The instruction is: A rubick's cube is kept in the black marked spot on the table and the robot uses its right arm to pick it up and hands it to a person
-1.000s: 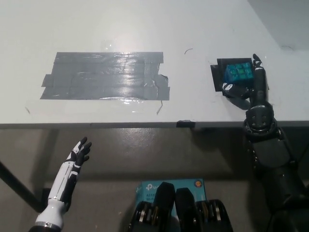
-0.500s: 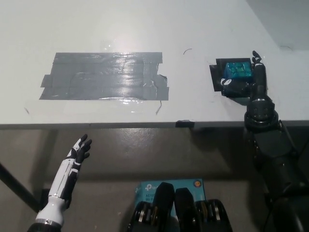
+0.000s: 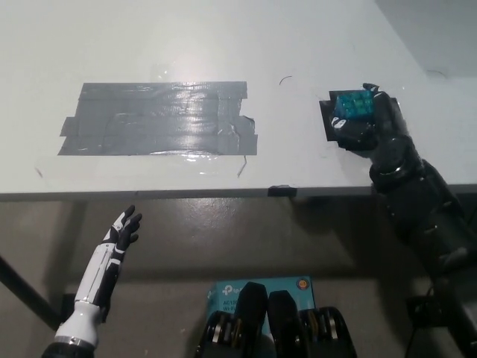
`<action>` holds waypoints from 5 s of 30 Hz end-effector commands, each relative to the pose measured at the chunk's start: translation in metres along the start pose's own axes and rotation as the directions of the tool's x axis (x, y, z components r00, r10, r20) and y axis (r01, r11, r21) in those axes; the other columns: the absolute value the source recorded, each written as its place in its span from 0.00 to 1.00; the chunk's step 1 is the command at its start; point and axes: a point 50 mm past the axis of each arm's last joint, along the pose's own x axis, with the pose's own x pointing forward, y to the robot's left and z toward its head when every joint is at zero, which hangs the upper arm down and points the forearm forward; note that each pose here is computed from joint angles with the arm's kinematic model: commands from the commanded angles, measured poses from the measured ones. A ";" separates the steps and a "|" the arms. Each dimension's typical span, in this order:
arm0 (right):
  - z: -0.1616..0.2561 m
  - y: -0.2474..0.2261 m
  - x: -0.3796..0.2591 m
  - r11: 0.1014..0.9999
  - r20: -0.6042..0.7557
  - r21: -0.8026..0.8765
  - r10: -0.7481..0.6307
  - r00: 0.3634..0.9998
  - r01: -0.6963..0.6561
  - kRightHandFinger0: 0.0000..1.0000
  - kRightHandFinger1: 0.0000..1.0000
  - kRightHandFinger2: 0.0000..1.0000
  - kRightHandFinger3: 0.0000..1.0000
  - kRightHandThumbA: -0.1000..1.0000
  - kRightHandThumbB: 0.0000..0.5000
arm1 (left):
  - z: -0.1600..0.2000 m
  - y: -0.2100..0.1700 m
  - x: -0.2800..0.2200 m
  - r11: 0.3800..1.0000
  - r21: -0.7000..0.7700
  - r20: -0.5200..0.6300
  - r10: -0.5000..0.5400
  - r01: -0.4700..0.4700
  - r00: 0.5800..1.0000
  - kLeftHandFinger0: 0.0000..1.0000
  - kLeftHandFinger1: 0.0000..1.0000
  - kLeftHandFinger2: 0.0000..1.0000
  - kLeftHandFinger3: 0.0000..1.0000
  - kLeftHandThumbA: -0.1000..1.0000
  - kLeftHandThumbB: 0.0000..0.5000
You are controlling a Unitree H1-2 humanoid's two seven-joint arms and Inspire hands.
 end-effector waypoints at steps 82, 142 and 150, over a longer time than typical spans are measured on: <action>0.164 -0.082 -0.067 0.885 0.497 0.446 -0.366 0.787 0.129 0.00 0.44 0.89 0.97 0.00 0.35 | 0.021 0.006 0.023 0.999 0.032 0.090 -0.024 0.022 0.996 1.00 1.00 1.00 1.00 1.00 0.39; 0.140 -0.111 -0.072 0.957 0.647 0.269 -0.266 0.715 0.113 1.00 1.00 1.00 1.00 0.86 0.94 | 0.028 0.007 0.033 0.997 0.063 0.110 -0.043 0.036 0.993 1.00 1.00 1.00 1.00 0.97 0.40; 0.079 -0.166 -0.174 0.912 0.749 0.392 -0.394 0.532 0.123 1.00 1.00 1.00 1.00 0.82 0.92 | 0.023 0.009 0.030 0.998 0.058 0.098 -0.035 0.029 0.995 1.00 1.00 1.00 1.00 0.97 0.40</action>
